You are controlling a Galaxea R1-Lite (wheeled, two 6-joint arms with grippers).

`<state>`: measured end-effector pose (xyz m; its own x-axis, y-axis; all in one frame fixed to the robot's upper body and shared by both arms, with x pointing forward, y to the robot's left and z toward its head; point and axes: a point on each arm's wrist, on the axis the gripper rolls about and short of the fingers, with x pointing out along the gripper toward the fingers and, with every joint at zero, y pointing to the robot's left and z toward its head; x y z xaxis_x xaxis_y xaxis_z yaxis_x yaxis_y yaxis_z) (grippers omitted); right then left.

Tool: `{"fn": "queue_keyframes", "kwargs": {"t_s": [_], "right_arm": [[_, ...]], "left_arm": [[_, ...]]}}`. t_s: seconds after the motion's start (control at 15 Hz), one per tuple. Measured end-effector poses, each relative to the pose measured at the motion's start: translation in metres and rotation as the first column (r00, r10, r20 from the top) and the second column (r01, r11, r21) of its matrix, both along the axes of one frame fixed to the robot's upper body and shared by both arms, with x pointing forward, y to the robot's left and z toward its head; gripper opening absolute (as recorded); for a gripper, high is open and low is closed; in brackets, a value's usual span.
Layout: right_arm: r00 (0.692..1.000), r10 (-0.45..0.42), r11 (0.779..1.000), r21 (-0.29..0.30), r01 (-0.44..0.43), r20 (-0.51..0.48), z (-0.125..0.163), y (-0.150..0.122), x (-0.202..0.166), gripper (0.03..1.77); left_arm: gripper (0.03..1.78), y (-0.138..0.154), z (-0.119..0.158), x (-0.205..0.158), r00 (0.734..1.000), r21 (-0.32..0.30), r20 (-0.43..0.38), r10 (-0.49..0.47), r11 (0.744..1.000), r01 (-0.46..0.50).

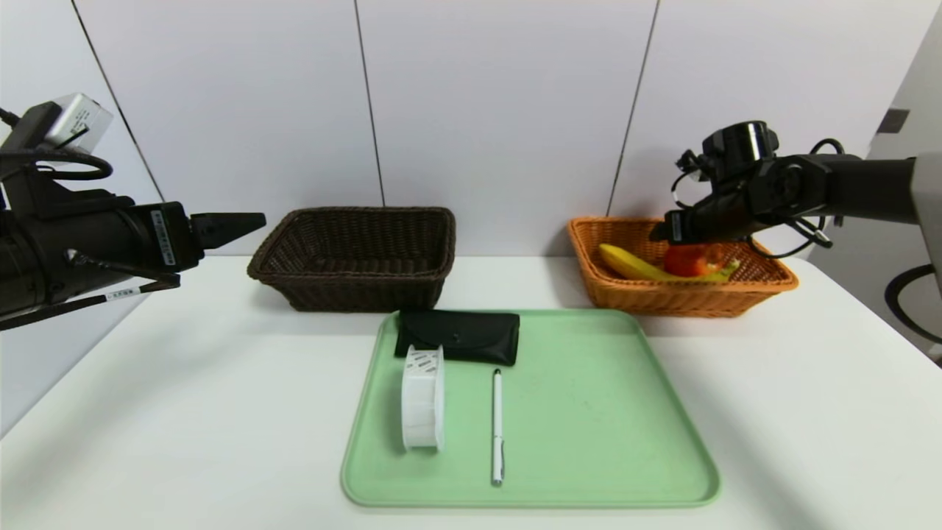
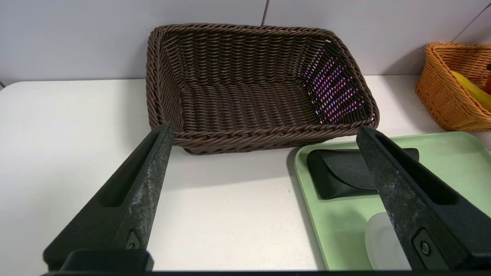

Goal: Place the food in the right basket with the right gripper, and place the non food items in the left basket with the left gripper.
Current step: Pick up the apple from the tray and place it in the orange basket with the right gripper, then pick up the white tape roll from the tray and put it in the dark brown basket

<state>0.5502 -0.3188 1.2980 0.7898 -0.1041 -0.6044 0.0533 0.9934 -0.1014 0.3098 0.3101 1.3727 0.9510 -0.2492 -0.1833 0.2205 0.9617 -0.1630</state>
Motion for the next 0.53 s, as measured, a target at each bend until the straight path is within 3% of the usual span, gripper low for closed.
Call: {"fn": "queue_keyframes", "kwargs": {"t_s": [0.27,0.53], "right_arm": [[0.997,0.009,1.0,-0.001,-0.009,0.08,0.037,0.003,-0.019,1.63],[0.988,0.019,1.0,0.005,-0.02,0.155,0.084,0.006,-0.073,1.66]], "left_arm": [[1.69,0.0,0.0,0.0,1.0,0.0,0.005,0.0,1.0,0.0],[1.69,0.0,-0.004,-0.001,1.0,-0.001,-0.007,0.003,1.0,-0.003]]}}
